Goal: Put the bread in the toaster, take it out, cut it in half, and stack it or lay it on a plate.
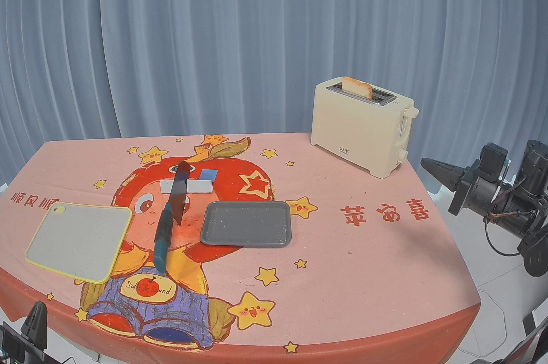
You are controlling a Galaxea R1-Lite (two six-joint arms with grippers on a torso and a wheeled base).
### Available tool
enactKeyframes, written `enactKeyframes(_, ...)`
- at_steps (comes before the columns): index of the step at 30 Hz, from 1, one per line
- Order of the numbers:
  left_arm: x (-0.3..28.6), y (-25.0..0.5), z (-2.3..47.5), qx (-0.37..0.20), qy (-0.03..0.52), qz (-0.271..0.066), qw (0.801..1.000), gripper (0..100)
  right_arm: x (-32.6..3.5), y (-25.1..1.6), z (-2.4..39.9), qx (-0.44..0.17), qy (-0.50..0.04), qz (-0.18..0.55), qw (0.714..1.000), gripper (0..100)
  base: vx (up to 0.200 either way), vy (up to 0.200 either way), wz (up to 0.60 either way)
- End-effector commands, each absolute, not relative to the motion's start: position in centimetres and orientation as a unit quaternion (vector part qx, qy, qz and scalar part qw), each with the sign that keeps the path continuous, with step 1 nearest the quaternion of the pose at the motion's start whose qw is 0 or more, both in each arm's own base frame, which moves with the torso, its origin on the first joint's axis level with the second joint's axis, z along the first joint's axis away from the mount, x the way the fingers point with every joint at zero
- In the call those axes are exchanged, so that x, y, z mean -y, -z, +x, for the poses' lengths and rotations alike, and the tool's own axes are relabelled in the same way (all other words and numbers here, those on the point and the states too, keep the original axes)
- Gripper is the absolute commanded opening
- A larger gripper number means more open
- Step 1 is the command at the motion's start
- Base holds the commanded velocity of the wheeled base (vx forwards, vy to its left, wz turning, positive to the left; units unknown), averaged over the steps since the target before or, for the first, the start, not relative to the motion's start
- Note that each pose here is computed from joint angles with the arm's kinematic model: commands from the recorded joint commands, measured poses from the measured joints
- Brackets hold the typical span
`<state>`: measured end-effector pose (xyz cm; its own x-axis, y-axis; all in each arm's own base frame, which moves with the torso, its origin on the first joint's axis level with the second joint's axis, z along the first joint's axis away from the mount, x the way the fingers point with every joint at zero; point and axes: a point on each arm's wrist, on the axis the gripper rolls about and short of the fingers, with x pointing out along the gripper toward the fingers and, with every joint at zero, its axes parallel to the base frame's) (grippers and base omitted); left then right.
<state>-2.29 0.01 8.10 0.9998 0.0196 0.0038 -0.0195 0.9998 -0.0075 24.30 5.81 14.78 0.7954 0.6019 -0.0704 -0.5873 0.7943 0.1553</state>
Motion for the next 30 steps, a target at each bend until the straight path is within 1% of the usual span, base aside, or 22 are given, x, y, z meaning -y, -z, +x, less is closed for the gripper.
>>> enactKeyframes(1,0.0,-7.6,-2.3,0.002,-0.011,-0.004,1.0,0,-5.4,-13.9,24.3,-0.077,-0.313,0.066,0.944,0,0.0,0.0,0.0)
enactKeyframes(8,0.0,-7.6,-2.3,0.002,-0.01,-0.004,1.0,0,-4.6,-11.6,26.0,-0.116,-0.29,0.072,0.947,0,0.0,0.0,0.0)
enactKeyframes(9,0.0,-7.6,-2.3,0.002,-0.01,-0.004,1.0,0,-4.6,-11.6,26.0,-0.116,-0.29,0.072,0.947,0,0.0,0.0,0.0)
enactKeyframes(11,0.0,-7.6,-2.3,0.001,-0.011,-0.004,1.0,0,-4.2,-10.1,26.9,-0.137,-0.279,0.075,0.948,0,0.0,0.0,0.0)
enactKeyframes(16,0.0,-7.6,-2.3,0.001,-0.01,-0.004,1.0,0,-4.1,-8.6,29.4,-0.121,-0.263,0.074,0.954,0,0.0,0.0,0.0)
enactKeyframes(19,0.0,-7.6,-2.3,0.002,-0.011,-0.004,1.0,0,-4.2,-7.4,31.8,-0.111,-0.212,0.069,0.969,0,0.0,0.0,0.0)
enactKeyframes(21,0.0,-7.6,-2.3,0.002,-0.011,-0.004,1.0,0,-4.5,-7.0,32.8,-0.107,-0.182,0.067,0.975,0,0.0,0.0,0.0)
enactKeyframes(23,0.0,-7.6,-2.3,0.001,-0.01,-0.004,1.0,0,-4.9,-6.8,33.2,-0.105,-0.171,0.064,0.978,0,0.0,0.0,0.0)
enactKeyframes(28,0.0,-7.6,-2.3,0.002,-0.011,-0.004,1.0,0,-6.0,-7.5,32.9,-0.102,-0.183,0.056,0.976,0,0.0,0.0,0.0)
enactKeyframes(30,0.0,-7.6,-2.3,0.002,-0.011,-0.004,1.0,0,-6.1,-8.2,33.6,-0.096,-0.185,0.043,0.977,0,0.0,0.0,0.0)
